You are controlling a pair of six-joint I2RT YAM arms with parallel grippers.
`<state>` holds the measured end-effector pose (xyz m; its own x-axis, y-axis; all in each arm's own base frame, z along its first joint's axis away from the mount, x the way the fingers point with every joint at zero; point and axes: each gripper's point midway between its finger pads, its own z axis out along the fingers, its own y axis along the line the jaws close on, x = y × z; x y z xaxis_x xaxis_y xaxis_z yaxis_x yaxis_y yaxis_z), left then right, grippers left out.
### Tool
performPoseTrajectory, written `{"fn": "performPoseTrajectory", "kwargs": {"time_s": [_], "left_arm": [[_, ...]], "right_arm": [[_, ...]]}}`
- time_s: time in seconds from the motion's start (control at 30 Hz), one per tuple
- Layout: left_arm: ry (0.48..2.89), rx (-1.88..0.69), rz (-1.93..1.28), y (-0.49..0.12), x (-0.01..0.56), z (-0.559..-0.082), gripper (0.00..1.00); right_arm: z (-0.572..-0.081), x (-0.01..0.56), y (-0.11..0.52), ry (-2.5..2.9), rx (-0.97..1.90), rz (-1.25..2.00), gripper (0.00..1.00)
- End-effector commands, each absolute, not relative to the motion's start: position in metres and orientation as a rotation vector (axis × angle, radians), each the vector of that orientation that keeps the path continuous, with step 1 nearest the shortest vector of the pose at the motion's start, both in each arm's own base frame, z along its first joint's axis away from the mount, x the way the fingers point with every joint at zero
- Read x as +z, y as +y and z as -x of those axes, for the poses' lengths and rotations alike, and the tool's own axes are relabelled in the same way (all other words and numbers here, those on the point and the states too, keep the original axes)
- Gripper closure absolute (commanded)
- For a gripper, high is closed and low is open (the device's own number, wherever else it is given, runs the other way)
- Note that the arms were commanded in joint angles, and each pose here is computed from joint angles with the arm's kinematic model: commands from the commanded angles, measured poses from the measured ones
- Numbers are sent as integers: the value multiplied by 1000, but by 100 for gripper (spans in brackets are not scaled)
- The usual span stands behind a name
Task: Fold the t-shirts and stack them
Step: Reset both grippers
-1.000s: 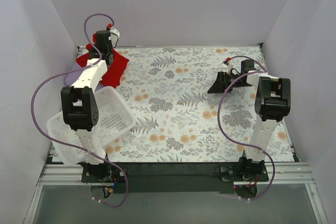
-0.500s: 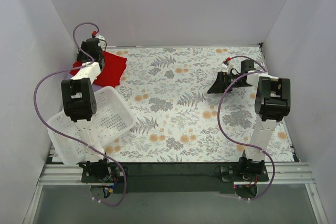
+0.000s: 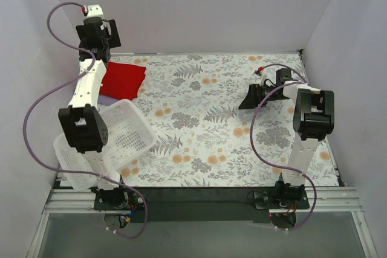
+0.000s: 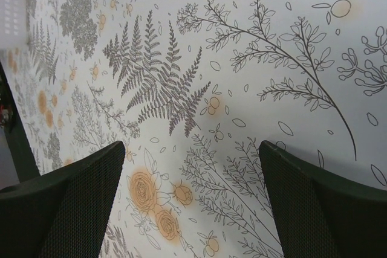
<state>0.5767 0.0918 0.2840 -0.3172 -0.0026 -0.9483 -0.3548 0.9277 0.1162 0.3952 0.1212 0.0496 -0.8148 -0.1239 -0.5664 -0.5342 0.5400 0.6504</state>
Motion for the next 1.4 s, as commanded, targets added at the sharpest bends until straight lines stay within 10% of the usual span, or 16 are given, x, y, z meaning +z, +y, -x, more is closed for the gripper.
{"fn": "performPoseTrajectory", "kwargs": {"time_s": [0.0, 0.37, 0.77, 1.37], "left_arm": [[1922, -54, 341, 41, 316, -514, 13], [2005, -695, 387, -39, 254, -335, 15], [1970, -574, 255, -37, 270, -299, 15], [1967, -560, 236, -44, 265, -287, 14]], "right_arm": [[-388, 56, 118, 2333, 1090, 661, 2], [-376, 88, 62, 2296, 443, 818, 2], [-338, 186, -21, 2129, -62, 129, 2], [-306, 218, -43, 2012, -178, -61, 2]]}}
